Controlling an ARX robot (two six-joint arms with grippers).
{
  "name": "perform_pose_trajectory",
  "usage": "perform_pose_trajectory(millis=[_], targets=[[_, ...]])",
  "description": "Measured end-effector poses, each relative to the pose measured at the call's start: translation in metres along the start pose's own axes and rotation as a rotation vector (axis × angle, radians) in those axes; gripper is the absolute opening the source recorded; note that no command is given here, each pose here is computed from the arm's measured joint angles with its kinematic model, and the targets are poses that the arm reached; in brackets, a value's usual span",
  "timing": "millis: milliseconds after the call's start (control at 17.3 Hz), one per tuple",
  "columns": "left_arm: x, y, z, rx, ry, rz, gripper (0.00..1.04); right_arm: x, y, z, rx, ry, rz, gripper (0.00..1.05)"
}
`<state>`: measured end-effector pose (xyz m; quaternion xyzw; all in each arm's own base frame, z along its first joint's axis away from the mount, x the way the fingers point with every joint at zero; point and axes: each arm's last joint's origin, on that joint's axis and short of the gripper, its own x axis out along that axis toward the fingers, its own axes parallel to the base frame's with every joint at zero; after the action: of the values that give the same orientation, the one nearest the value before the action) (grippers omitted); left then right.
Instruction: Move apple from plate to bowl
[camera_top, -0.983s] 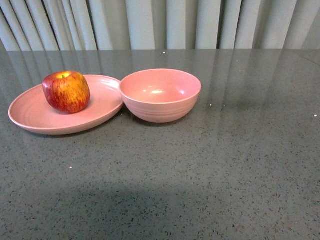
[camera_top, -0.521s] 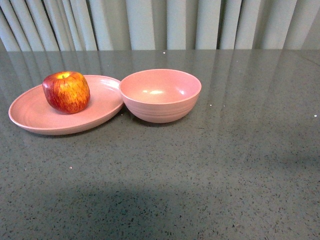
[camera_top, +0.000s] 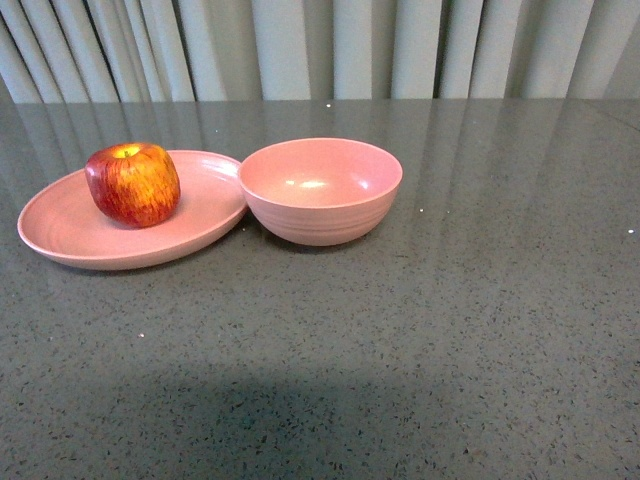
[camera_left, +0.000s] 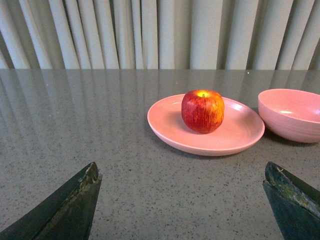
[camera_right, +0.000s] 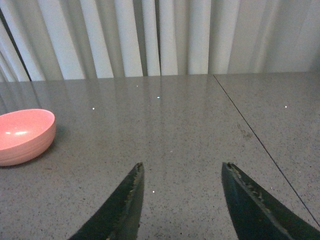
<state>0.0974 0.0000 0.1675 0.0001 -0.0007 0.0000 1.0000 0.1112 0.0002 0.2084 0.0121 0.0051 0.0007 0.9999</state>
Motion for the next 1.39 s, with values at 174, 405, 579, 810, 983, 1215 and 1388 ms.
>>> perform_pose_trajectory(millis=[174, 405, 579, 810, 983, 1215, 1388], targets=[[0.0, 0.0, 0.0, 0.0, 0.0, 0.0, 0.98, -0.003, 0.0, -0.009, -0.008, -0.011, -0.001, 0.15], [0.0, 0.0, 0.0, 0.0, 0.0, 0.0, 0.98, -0.014, -0.001, -0.021, -0.018, -0.019, -0.001, 0.02], [0.0, 0.0, 0.0, 0.0, 0.0, 0.0, 0.98, -0.013, -0.001, -0.029, -0.018, -0.002, -0.002, 0.02], [0.0, 0.0, 0.0, 0.0, 0.0, 0.0, 0.98, -0.013, -0.001, -0.034, -0.018, -0.008, -0.001, 0.02], [0.0, 0.0, 0.0, 0.0, 0.0, 0.001, 0.98, -0.014, -0.001, -0.041, -0.018, -0.013, -0.002, 0.02], [0.0, 0.0, 0.0, 0.0, 0.0, 0.0, 0.98, -0.014, -0.001, -0.041, -0.018, -0.015, -0.001, 0.13], [0.0, 0.0, 0.0, 0.0, 0.0, 0.0, 0.98, -0.014, -0.001, -0.041, -0.018, -0.015, -0.002, 0.45]])
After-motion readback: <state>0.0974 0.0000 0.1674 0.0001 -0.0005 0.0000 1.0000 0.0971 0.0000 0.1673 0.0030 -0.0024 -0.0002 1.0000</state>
